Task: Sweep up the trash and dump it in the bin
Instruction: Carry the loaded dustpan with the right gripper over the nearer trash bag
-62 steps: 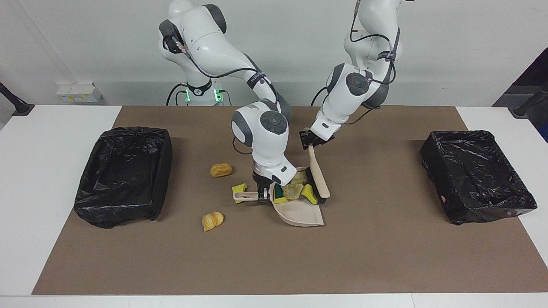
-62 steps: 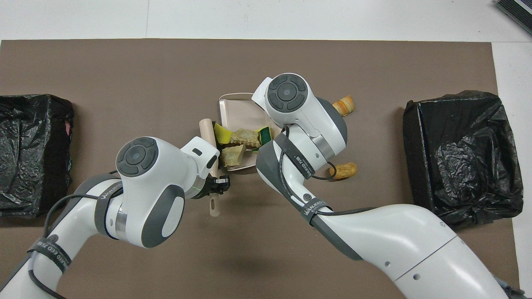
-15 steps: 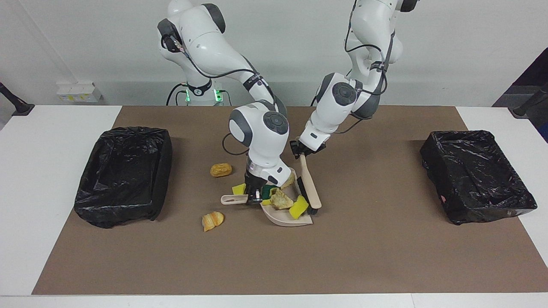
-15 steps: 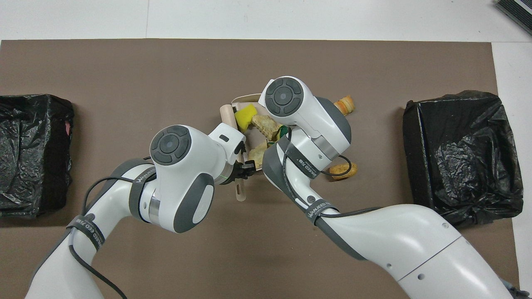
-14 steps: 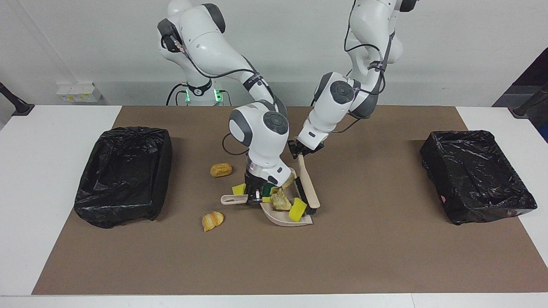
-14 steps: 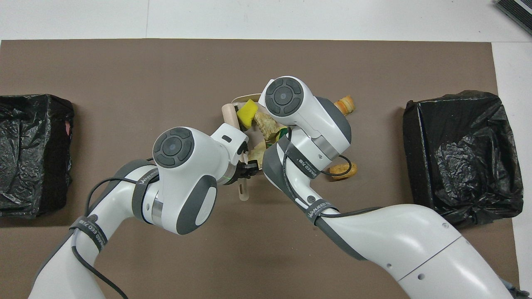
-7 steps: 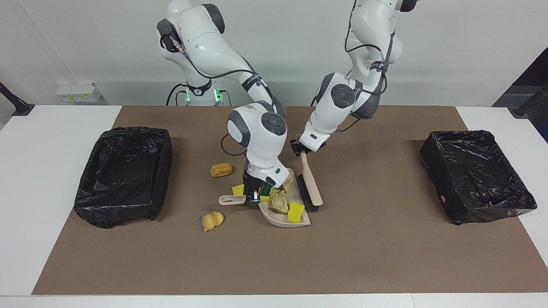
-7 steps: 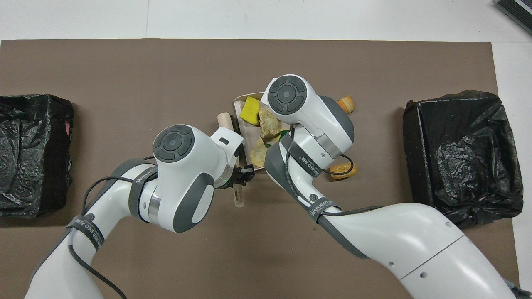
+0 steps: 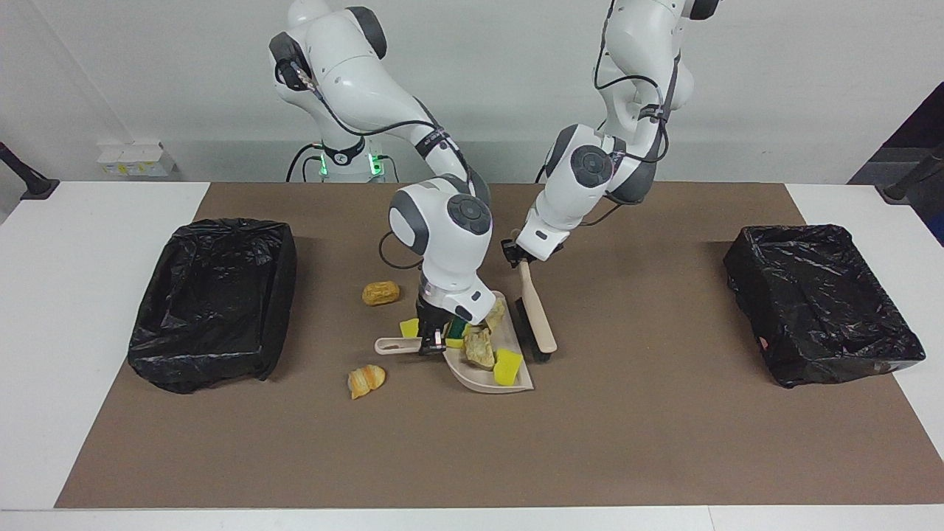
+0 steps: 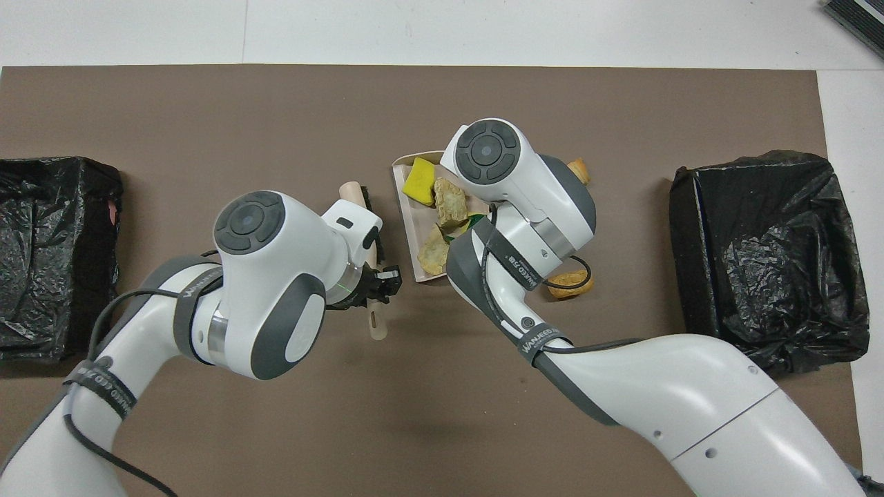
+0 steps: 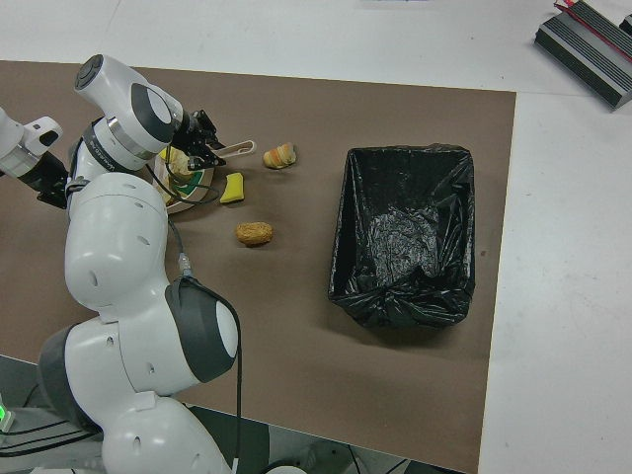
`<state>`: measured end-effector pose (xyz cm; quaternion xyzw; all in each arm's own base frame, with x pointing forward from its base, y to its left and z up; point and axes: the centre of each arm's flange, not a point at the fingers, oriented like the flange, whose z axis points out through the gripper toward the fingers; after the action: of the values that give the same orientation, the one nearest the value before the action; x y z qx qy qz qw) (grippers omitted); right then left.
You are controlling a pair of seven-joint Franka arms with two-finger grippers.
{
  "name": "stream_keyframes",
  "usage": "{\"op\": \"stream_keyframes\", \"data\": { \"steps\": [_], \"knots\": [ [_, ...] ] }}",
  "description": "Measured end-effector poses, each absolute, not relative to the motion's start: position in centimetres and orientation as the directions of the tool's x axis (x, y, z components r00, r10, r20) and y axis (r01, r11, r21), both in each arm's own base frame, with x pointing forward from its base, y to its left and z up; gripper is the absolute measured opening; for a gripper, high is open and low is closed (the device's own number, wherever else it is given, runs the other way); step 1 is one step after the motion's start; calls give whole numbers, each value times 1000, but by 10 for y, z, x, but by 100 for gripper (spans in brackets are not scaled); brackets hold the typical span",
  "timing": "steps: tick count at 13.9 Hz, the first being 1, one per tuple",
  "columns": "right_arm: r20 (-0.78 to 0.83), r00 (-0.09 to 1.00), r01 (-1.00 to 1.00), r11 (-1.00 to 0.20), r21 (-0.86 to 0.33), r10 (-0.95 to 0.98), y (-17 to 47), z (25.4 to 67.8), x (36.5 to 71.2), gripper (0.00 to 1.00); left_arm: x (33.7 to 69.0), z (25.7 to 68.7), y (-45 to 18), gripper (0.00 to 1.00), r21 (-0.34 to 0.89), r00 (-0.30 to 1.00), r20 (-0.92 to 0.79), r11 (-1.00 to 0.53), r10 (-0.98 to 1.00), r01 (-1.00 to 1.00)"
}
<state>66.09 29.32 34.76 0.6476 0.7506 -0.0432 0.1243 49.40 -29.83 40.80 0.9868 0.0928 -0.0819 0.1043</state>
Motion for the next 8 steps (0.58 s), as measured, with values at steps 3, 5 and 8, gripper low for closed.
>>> {"op": "stream_keyframes", "data": {
  "steps": [3, 5, 8],
  "knots": [
    [-194, -54, 989, 79, 124, 980, 257, 370, 676, 31, 471, 453, -295, 26, 132, 989, -103, -984, 106, 119],
    [-165, 5, 985, 23, 170, 986, 228, 411, 683, 31, 432, 452, -311, 26, 88, 993, -104, -994, 51, 60],
    [-162, 71, 975, -34, 219, 984, 171, 479, 678, 31, 372, 425, -323, 26, 45, 991, -130, -999, 13, 19]
  ]
}}
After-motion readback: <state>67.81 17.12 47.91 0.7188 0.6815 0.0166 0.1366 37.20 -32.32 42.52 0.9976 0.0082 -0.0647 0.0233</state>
